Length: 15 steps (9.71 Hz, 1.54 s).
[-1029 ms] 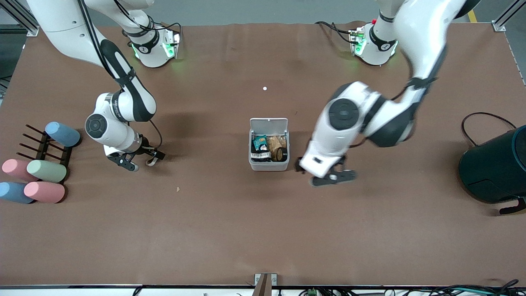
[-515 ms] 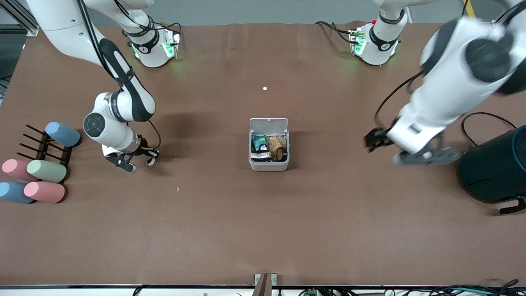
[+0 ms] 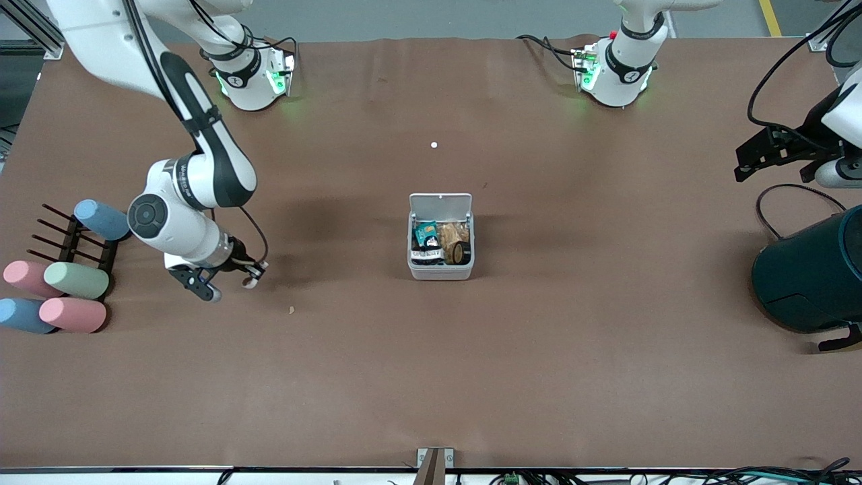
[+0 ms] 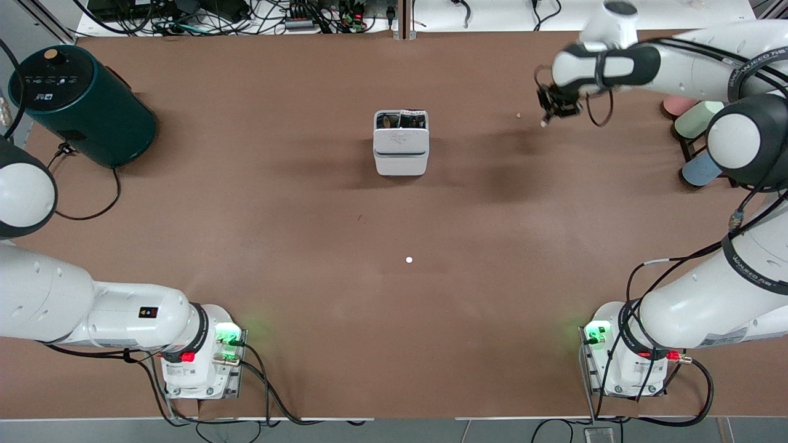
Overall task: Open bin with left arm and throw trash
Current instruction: 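Grasp the white paper strip with the right gripper and carry it over the bin, then open the right gripper to drop the strip into the bin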
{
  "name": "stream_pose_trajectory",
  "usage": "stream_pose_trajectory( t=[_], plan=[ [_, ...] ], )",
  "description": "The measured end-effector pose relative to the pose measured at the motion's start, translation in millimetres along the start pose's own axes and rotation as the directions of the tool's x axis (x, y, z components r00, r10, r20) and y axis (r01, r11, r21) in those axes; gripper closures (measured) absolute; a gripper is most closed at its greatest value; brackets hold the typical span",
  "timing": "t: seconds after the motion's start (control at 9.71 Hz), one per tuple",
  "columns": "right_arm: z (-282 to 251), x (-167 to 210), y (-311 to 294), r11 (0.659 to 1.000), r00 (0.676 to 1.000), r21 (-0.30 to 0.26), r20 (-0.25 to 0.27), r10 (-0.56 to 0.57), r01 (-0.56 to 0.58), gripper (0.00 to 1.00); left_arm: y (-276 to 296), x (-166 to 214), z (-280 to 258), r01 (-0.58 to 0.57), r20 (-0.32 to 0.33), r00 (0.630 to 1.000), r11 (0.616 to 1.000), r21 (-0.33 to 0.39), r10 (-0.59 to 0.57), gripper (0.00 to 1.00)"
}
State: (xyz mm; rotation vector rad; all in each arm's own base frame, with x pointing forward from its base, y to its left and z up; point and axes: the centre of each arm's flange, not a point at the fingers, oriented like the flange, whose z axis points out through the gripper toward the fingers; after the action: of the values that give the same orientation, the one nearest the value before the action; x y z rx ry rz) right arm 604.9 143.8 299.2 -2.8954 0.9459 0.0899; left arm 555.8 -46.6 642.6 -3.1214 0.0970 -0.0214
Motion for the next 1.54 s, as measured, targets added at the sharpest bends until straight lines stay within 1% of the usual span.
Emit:
stream_pose_trajectory(
  t=[0.1,0.21,0.31,0.41,0.51,0.62,0.72,0.82,1.13,1.24,1.44,1.54],
  plan=[
    [-38.2,-20.3,-44.1,0.999,1.0,0.03,-0.013,0.018,-0.018,0.94,4.4,2.1,2.9,-0.008,0.0,1.0,1.0,0.0,0.008,0.0],
    [-69.9,-52.0,-87.2,0.997,0.999,0.075,-0.029,0.04,-0.037,0.94,3.4,3.3,4.6,-0.006,0.002,1.0,1.0,0.0,0.006,0.0],
    [-89.5,-90.8,-124.2,0.991,0.997,0.117,-0.038,0.063,-0.058,0.94,-1.1,4.0,4.9,0.002,0.002,1.0,1.0,0.001,-0.002,0.0],
    [-98.3,-126.0,-152.8,0.987,0.996,0.145,-0.034,0.079,-0.073,0.94,-4.6,4.2,3.9,0.008,0.0,1.0,1.0,0.001,-0.008,0.0],
    [-96.9,-157.9,-178.2,0.984,0.996,0.159,-0.025,0.088,-0.083,0.94,-5.5,4.4,3.0,0.01,-0.002,1.0,1.0,0.001,-0.01,0.0],
    [-86.7,-185.0,-199.8,0.984,0.997,0.161,-0.014,0.082,-0.078,0.94,-5.2,4.4,2.6,0.01,-0.003,1.0,1.0,0.001,-0.01,0.0],
    [-69.6,-210.1,-215.8,0.987,0.998,0.15,-0.004,0.063,-0.061,0.94,-5.5,4.7,1.5,0.01,-0.007,1.0,1.0,0.001,-0.01,0.0],
    [-52.5,-227.0,-224.8,0.99,0.999,0.134,0.004,0.048,-0.048,0.94,-5.6,5.0,-0.6,0.009,-0.014,1.0,1.0,0.001,-0.009,0.0],
    [-19.0,-240.1,-230.0,0.995,0.999,0.091,0.017,0.031,-0.033,0.94,-6.7,6.1,-0.3,0.009,-0.014,1.0,1.0,0.001,-0.009,0.0],
    [-9.4,-247.6,-233.0,0.996,1.0,0.09,0.018,0.02,-0.022,0.94,-6.7,6.4,0.1,0.009,-0.014,1.0,1.0,0.001,-0.009,0.0],
    [-2.7,-260.6,-239.7,0.993,1.0,0.114,0.01,0.0,-0.001,0.93,-6.7,6.5,-0.2,0.009,-0.014,1.0,1.0,0.001,-0.009,0.0],
    [-1.0,-263.5,-241.1,0.994,1.0,0.112,0.0,-0.012,0.012,0.91,-6.7,6.5,-0.3,0.009,-0.015,1.0,1.0,0.001,-0.009,0.0]
  ],
)
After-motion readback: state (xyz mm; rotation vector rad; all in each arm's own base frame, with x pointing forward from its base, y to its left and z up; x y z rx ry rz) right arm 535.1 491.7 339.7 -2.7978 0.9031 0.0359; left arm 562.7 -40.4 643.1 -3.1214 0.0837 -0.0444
